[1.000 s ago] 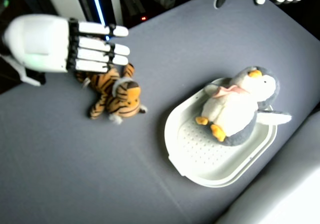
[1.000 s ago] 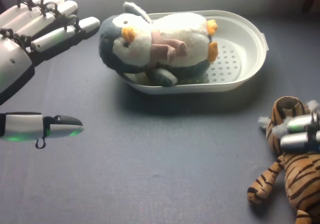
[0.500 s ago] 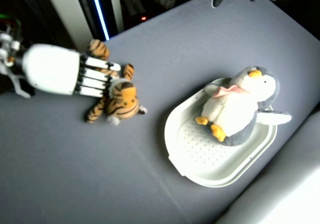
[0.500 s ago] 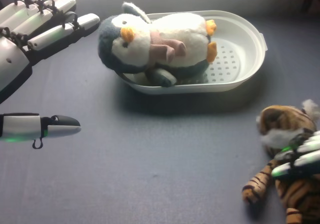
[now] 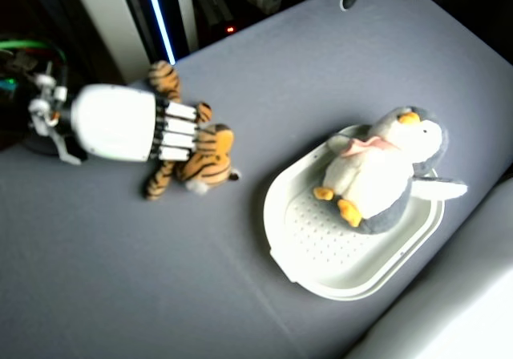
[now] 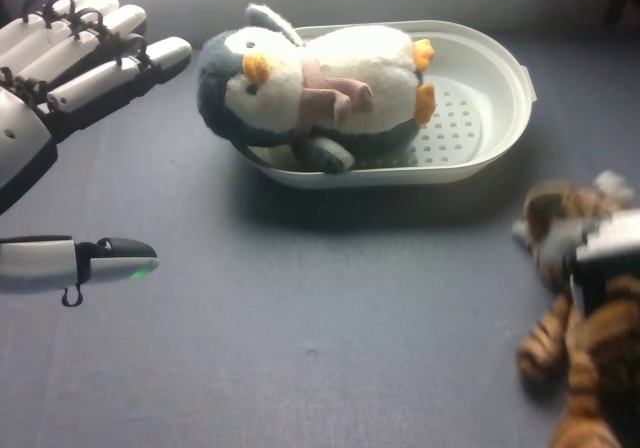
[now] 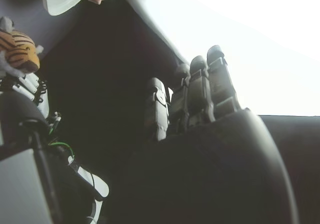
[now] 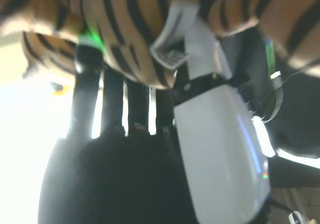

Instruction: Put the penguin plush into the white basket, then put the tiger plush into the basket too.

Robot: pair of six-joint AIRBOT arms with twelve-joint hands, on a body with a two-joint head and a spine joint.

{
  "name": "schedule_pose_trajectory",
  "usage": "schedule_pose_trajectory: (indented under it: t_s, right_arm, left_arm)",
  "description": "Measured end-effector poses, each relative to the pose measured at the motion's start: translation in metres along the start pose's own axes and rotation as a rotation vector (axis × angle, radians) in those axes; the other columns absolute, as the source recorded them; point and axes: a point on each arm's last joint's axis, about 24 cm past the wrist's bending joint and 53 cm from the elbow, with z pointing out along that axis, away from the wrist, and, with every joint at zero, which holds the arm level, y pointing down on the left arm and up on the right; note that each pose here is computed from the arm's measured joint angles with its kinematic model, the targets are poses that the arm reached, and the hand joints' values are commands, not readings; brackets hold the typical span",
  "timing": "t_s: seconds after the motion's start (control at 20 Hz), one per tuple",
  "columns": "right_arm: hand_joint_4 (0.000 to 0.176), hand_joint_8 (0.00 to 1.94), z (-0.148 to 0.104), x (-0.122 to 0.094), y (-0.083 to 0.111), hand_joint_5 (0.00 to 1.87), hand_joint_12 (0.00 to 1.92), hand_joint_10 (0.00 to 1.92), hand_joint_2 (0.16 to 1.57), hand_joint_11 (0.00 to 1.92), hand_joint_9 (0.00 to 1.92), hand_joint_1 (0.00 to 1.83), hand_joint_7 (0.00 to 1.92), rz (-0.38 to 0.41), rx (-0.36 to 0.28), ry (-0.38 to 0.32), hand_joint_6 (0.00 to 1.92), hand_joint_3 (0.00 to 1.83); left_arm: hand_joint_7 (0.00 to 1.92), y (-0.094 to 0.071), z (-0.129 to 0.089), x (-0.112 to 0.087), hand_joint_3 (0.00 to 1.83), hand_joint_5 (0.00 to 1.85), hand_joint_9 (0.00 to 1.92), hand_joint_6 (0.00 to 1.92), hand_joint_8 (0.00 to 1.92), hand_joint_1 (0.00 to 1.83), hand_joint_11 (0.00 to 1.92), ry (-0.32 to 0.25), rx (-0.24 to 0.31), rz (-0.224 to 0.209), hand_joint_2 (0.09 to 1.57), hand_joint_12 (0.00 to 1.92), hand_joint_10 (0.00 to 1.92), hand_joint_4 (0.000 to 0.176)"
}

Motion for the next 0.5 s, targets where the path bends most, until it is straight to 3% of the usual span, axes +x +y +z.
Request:
schedule_pose_trajectory:
  t_s: [0.05, 0.1, 0.15, 0.2, 0.25, 0.3, 0.35, 0.4, 0.5]
  right_arm:
    - [0.0, 1.51, 0.004, -0.016, 0.013, 0.72, 1.53, 1.55, 1.28, 0.55, 0.63, 1.28, 0.57, -0.012, -0.044, -0.056, 1.49, 0.01]
    - [0.0, 1.54, 0.006, -0.029, 0.025, 0.71, 1.64, 1.63, 1.29, 0.56, 0.63, 1.3, 0.54, -0.028, -0.085, -0.102, 1.5, 0.0]
    - [0.0, 1.5, 0.01, -0.045, 0.039, 0.73, 1.7, 1.62, 1.29, 0.7, 0.71, 1.17, 0.61, -0.044, -0.134, -0.151, 1.48, 0.0]
    - [0.0, 1.42, 0.015, -0.06, 0.05, 0.86, 1.66, 1.46, 1.24, 0.68, 0.74, 1.19, 0.66, -0.058, -0.182, -0.202, 1.28, 0.0]
    - [0.0, 1.42, 0.02, -0.071, 0.056, 0.86, 1.66, 1.46, 1.24, 0.68, 0.74, 1.19, 0.66, -0.062, -0.209, -0.239, 1.28, 0.0]
    - [0.0, 1.33, 0.03, -0.084, 0.06, 0.83, 1.58, 1.33, 1.24, 0.7, 0.73, 1.19, 0.68, -0.064, -0.234, -0.277, 1.41, 0.0]
    - [0.0, 1.42, 0.04, -0.093, 0.062, 0.76, 1.68, 1.49, 1.23, 0.75, 0.77, 1.3, 0.73, -0.07, -0.237, -0.296, 1.49, 0.0]
    - [0.0, 1.37, 0.052, -0.102, 0.063, 0.76, 1.74, 1.56, 1.2, 0.68, 0.73, 1.33, 0.79, -0.071, -0.237, -0.315, 1.5, 0.0]
    - [0.0, 1.32, 0.072, -0.121, 0.065, 0.76, 1.78, 1.61, 1.18, 0.55, 0.63, 1.34, 0.81, -0.085, -0.233, -0.345, 1.45, 0.0]
  left_arm:
    - [0.05, 0.0, 0.0, -0.001, 0.0, 0.13, 0.0, 0.0, 0.0, 0.79, 0.0, -0.004, 0.0, -0.004, 0.87, 0.01, 0.0, 0.139]
    - [0.05, 0.0, 0.0, -0.001, 0.0, 0.13, 0.0, 0.0, 0.0, 0.8, 0.0, -0.006, 0.001, -0.004, 0.88, 0.0, 0.0, 0.137]
    - [0.05, -0.001, 0.0, -0.002, 0.0, 0.13, 0.0, 0.0, 0.0, 0.81, 0.01, -0.01, 0.004, -0.005, 0.87, 0.0, 0.0, 0.137]
    - [0.05, -0.001, 0.0, -0.002, 0.0, 0.13, 0.0, 0.0, 0.0, 0.81, 0.01, -0.01, 0.004, -0.005, 0.88, 0.01, 0.0, 0.131]
    - [0.05, -0.001, -0.001, -0.002, 0.0, 0.13, 0.0, 0.0, 0.0, 0.81, 0.01, -0.011, 0.005, -0.004, 0.88, 0.01, 0.0, 0.131]
    - [0.05, -0.001, -0.001, -0.001, 0.0, 0.12, 0.0, 0.0, 0.0, 0.84, 0.01, -0.008, 0.005, -0.006, 0.88, 0.01, 0.0, 0.131]
    - [0.05, -0.001, -0.001, 0.0, 0.0, 0.12, 0.01, 0.0, 0.0, 0.83, 0.01, -0.009, 0.004, -0.011, 0.87, 0.01, 0.0, 0.133]
    - [0.05, 0.0, -0.001, 0.001, 0.0, 0.12, 0.01, 0.0, 0.0, 0.83, 0.01, -0.01, 0.002, -0.017, 0.87, 0.01, 0.0, 0.133]
    - [0.07, 0.0, 0.0, 0.005, 0.0, 0.13, 0.03, 0.0, 0.01, 0.83, 0.04, -0.001, 0.005, -0.023, 0.86, 0.02, 0.01, 0.136]
